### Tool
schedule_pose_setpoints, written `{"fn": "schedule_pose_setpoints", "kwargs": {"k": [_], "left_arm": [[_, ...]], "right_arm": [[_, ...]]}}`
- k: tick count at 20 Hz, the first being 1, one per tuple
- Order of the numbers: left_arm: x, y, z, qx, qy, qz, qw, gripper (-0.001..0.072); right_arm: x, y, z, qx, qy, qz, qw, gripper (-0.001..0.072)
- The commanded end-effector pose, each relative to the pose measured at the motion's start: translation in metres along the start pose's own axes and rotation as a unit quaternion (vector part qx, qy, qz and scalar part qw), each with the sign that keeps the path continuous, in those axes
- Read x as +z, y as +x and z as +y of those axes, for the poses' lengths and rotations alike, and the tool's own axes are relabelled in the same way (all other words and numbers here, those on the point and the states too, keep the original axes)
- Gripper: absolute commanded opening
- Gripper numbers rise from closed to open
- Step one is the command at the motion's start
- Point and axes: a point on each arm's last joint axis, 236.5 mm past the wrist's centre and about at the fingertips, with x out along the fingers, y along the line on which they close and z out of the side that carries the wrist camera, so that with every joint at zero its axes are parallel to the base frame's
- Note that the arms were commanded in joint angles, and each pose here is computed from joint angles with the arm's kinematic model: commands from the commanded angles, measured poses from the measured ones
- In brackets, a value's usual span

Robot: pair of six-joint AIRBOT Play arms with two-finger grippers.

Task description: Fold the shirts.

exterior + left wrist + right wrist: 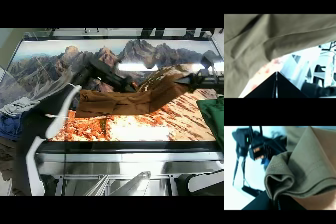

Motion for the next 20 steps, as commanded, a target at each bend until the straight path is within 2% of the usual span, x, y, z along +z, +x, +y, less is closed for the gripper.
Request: {"fn": "schedule_pose_setpoints", "kwargs": {"k": [1, 3, 6, 9, 12, 13, 14, 17, 19, 20], "left_arm": [[-0.019, -0.118, -0.052, -0.023, 0.046, -0.009, 0.999, 0.0021], [-0.035, -0.191, -0.051, 0.016, 0.042, -0.040, 0.998, 0.0021], [-0.070, -0.263, -0.043, 0.066, 0.011, -0.090, 0.994, 0.0022], [-0.106, -0.286, -0.035, 0.075, -0.013, -0.125, 0.989, 0.0022], [-0.143, -0.280, -0.026, 0.070, -0.038, -0.128, 0.989, 0.0022], [-0.154, -0.274, -0.024, 0.068, -0.042, -0.127, 0.989, 0.0022], [-0.164, -0.268, -0.024, 0.066, -0.044, -0.125, 0.989, 0.0022], [-0.185, -0.255, -0.027, 0.062, -0.052, -0.124, 0.989, 0.0022], [-0.193, -0.251, -0.031, 0.066, -0.050, -0.129, 0.988, 0.0022], [-0.195, -0.250, -0.032, 0.069, -0.045, -0.133, 0.988, 0.0022]], "right_arm": [[-0.010, 0.093, 0.068, 0.029, -0.065, 0.035, 0.997, 0.0021], [-0.026, 0.174, 0.081, 0.013, -0.086, 0.052, 0.995, 0.0021], [-0.064, 0.290, 0.064, -0.022, -0.076, 0.065, 0.995, 0.0022], [-0.103, 0.380, 0.017, -0.070, -0.069, 0.059, 0.993, 0.0021], [-0.127, 0.425, -0.010, -0.064, -0.069, 0.061, 0.994, 0.0028], [-0.129, 0.431, -0.012, -0.053, -0.059, 0.059, 0.995, 0.0268], [-0.131, 0.431, -0.011, -0.044, -0.055, 0.063, 0.996, 0.0554], [-0.111, 0.396, 0.013, 0.000, -0.062, 0.083, 0.995, 0.0570], [-0.072, 0.347, 0.031, 0.031, -0.059, 0.070, 0.995, 0.0568], [-0.050, 0.317, 0.029, 0.022, -0.044, 0.060, 0.997, 0.0558]]}}
